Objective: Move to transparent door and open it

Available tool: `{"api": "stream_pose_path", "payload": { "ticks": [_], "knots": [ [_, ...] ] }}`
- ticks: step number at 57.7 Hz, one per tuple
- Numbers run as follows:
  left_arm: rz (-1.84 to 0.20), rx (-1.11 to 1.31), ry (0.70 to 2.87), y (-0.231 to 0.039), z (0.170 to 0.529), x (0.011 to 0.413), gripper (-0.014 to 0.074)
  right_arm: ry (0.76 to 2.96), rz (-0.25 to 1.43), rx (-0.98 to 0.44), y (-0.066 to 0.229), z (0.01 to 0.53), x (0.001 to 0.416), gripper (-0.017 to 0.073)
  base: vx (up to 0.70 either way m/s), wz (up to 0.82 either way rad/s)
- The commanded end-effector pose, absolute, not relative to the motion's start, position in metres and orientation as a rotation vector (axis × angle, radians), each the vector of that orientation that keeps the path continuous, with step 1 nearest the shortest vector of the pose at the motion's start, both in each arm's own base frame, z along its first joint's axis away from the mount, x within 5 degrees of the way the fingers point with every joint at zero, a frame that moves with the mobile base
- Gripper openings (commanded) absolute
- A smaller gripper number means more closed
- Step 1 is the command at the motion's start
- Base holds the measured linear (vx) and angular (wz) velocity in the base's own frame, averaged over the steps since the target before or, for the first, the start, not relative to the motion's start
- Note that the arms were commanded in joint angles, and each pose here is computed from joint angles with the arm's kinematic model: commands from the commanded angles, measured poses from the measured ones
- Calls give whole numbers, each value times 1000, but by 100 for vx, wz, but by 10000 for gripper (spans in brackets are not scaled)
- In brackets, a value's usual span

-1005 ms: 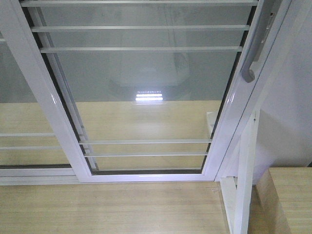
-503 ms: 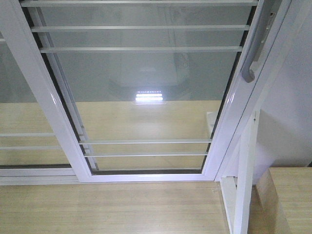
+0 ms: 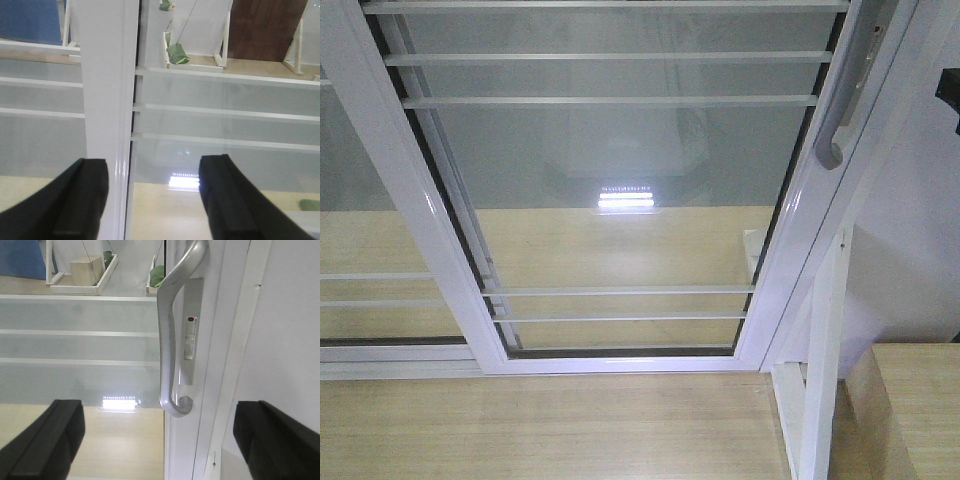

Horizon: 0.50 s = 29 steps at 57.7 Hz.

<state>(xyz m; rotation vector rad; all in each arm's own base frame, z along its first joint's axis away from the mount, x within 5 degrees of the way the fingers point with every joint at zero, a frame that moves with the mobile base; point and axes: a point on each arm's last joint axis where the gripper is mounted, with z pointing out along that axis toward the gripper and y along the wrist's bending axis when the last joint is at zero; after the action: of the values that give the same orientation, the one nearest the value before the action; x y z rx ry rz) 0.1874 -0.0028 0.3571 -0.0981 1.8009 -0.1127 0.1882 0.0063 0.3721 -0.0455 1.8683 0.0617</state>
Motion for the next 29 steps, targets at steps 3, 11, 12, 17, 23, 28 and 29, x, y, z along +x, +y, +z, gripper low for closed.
{"api": "stream_pose_path", "payload": {
  "ticks": [3,11,12,17,23,28,29],
  "knots": [
    [-127,-100,1733,-4,374,186,555,1736,53,-16,4,388,202,698,0,0],
    [-127,-98,1790,-4,368,185,556,1704,26,-1,2,379,231,671,0,0],
    [-127,-98,1798,-4,368,184,556,1699,23,1,2,378,234,666,0,0],
    [-127,-98,1806,-4,367,184,556,1685,2,3,1,374,257,635,0,0],
    [-127,-98,1805,-4,367,184,556,1690,-11,5,0,368,285,592,0,0],
    [-127,-98,1805,-4,367,184,556,1718,-12,5,0,361,308,560,0,0],
    [-127,-98,1805,-4,367,184,556,1732,-12,5,0,357,314,556,0,0]
  ]
}}
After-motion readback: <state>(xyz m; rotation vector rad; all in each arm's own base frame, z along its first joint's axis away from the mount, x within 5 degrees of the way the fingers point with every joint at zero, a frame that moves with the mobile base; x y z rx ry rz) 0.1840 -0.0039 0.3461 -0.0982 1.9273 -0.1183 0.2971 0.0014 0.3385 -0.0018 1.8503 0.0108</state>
